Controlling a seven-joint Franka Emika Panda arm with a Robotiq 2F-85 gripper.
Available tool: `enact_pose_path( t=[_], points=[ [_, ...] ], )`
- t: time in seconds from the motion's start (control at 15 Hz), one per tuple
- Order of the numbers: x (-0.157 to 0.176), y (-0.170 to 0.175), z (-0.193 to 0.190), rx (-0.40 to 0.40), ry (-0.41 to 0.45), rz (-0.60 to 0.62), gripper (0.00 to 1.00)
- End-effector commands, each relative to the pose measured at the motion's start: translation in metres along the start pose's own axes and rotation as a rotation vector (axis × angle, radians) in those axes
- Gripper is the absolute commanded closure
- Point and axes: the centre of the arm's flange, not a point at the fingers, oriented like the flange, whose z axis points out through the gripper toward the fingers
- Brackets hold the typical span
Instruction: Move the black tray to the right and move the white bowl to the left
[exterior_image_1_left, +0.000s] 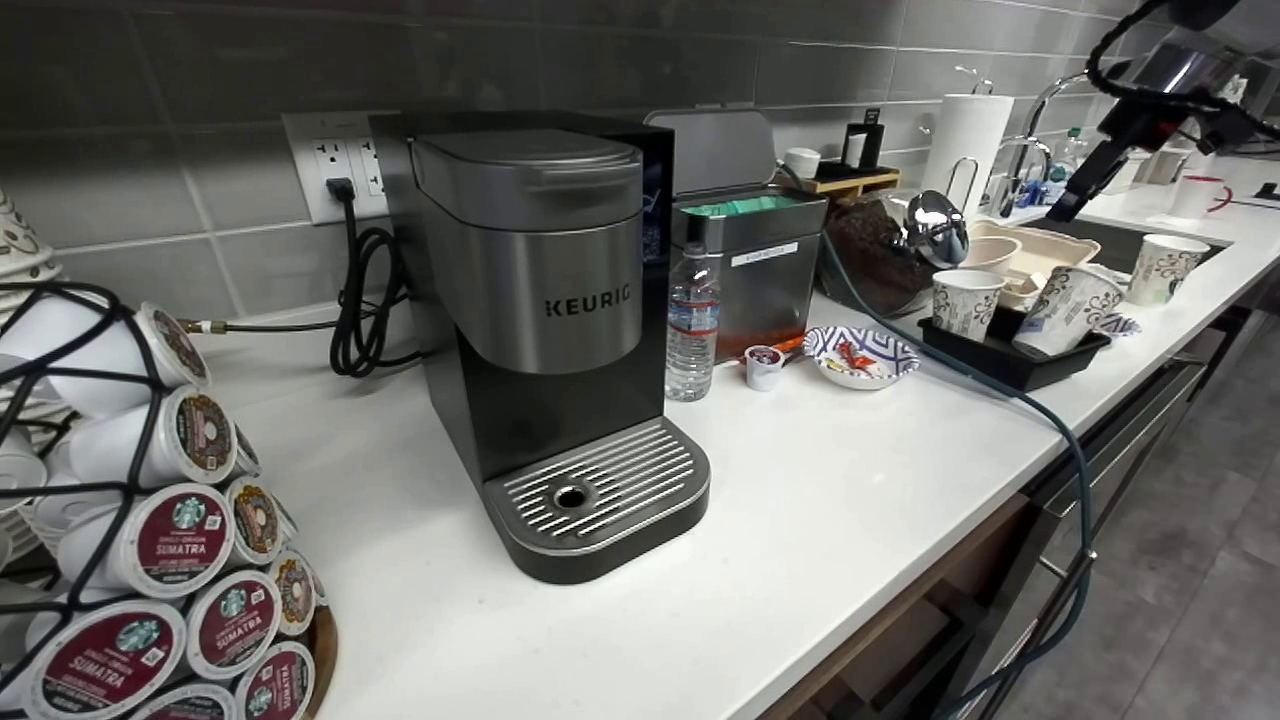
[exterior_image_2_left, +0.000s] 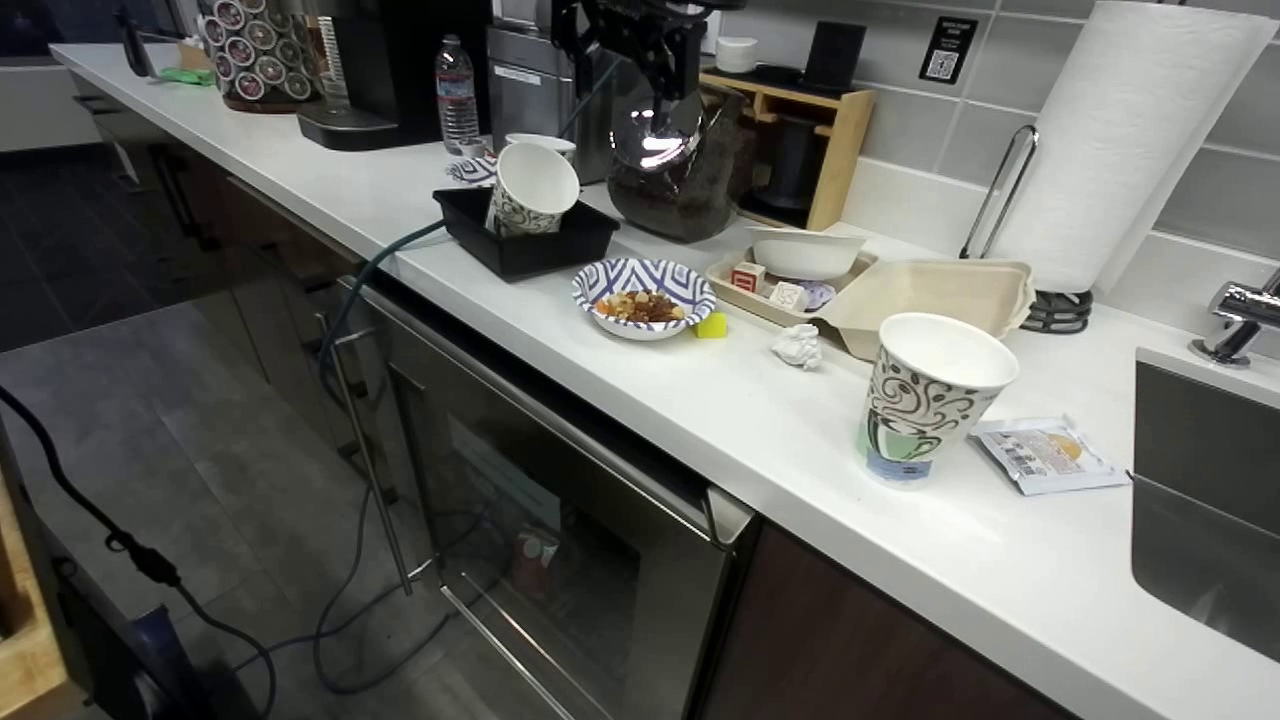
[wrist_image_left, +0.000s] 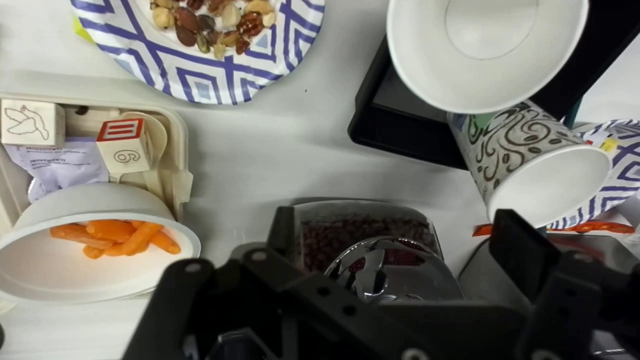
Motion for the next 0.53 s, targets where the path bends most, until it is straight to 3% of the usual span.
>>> enact_pose_path(
  t=[0.0, 0.27, 0.47],
  points=[
    [0.006, 0.005, 0.006, -0.042, 0.006, 0.059, 0.0],
    [0.01, 0.067, 0.025, -0.143, 0.011, 0.289, 0.0],
    [-0.011, 0.121, 0.04, -0.198, -0.014, 0.441, 0.0]
  ],
)
